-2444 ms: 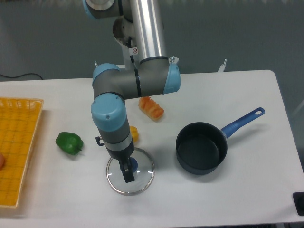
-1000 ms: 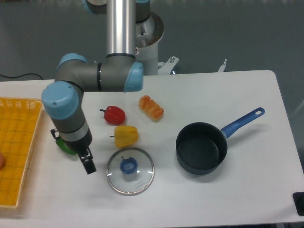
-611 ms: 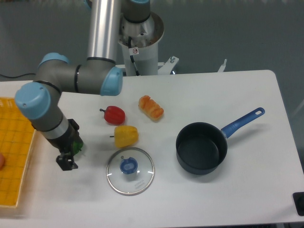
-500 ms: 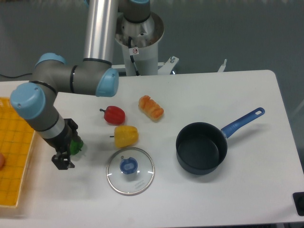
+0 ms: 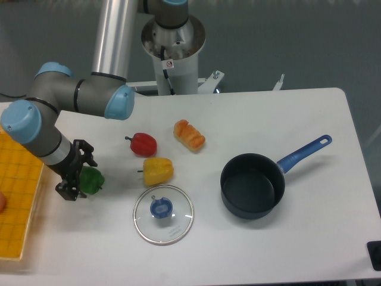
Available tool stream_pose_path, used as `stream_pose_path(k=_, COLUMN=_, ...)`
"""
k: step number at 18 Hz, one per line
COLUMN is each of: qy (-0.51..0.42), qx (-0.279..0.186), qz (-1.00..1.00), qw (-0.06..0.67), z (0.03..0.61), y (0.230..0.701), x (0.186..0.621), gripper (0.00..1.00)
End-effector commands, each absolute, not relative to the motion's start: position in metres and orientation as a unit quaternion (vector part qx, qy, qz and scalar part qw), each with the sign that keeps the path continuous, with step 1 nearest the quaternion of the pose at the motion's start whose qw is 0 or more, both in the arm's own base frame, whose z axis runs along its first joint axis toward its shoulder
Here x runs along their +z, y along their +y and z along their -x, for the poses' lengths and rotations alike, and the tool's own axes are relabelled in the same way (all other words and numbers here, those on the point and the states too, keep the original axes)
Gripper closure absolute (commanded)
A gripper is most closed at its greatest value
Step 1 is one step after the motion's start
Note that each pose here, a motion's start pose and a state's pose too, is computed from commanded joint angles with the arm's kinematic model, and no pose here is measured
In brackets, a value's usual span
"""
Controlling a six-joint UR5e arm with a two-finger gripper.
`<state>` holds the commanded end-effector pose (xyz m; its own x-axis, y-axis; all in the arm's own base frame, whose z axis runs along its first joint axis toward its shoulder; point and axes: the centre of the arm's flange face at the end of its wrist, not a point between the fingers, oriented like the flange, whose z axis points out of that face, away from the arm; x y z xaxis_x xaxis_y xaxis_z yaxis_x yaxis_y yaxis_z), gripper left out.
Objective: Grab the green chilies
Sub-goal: 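Lower the open gripper around the green bell pepper, then close the gripper on the green bell pepper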
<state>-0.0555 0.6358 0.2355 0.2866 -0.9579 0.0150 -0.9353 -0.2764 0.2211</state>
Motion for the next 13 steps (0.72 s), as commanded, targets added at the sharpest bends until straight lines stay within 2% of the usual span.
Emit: stream_pose_path(k=13, qy=-0.583, qx=-0.058, qz=-0.804, qw=0.102, z=0.04, y=0.641, x=0.213, gripper=0.0)
